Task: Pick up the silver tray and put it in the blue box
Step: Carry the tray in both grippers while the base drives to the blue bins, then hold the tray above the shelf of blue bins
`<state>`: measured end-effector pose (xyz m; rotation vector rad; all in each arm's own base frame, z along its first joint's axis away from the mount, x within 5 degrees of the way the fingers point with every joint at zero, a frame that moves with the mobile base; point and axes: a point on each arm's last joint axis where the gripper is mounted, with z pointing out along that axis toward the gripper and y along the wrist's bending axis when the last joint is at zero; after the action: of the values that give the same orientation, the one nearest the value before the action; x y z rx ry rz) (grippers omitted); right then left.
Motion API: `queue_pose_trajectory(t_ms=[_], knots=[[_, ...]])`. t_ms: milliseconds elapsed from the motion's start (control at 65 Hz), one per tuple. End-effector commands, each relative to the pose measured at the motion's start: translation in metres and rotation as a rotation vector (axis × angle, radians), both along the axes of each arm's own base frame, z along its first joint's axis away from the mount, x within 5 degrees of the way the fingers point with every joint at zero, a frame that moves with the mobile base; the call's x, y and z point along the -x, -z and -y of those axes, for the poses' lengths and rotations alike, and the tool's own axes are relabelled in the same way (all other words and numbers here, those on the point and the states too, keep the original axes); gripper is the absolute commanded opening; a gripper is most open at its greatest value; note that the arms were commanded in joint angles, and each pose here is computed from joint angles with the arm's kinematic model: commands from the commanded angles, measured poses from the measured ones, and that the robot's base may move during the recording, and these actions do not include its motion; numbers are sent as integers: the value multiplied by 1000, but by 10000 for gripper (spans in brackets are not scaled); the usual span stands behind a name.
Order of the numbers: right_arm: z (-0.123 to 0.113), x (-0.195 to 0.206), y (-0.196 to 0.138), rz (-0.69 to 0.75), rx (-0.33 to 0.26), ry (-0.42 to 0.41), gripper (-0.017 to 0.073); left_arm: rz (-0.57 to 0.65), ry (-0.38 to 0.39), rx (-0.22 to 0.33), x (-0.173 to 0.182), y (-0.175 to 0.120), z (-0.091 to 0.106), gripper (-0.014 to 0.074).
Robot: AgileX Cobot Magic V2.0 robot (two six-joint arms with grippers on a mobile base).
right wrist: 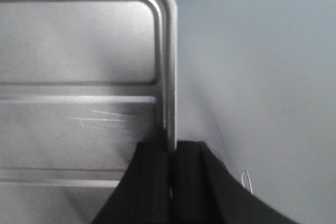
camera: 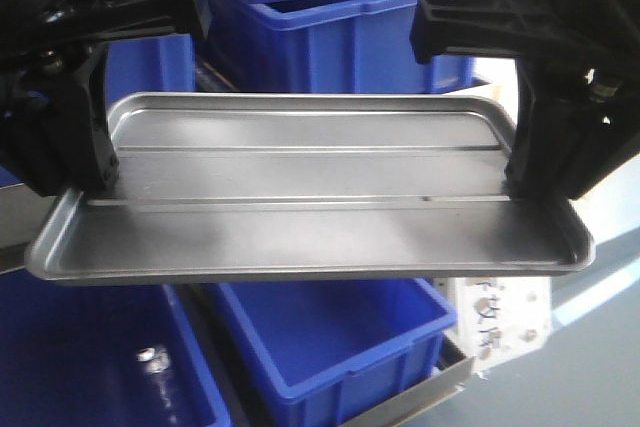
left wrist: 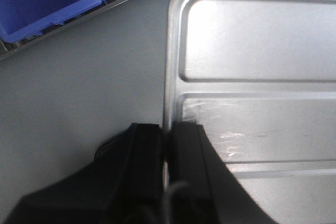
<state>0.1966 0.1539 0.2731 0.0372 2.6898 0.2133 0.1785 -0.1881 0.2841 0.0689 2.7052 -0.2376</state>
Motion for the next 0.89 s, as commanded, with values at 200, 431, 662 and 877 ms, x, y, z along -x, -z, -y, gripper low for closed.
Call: queue_pose_trajectory(t_ms=[200, 431, 662, 877], knots=[[0, -1, -19, 94, -44, -30, 53, 60, 10, 70, 1, -18, 1, -8], [0, -1, -19, 94, -44, -30, 53, 60, 10, 70, 1, -18, 1, -8], [0, -1, -19, 94, -44, -30, 53, 60, 10, 70, 1, -18, 1, -8], [0, -1, -19, 94, -44, -30, 53, 60, 10, 70, 1, -18, 1, -8]])
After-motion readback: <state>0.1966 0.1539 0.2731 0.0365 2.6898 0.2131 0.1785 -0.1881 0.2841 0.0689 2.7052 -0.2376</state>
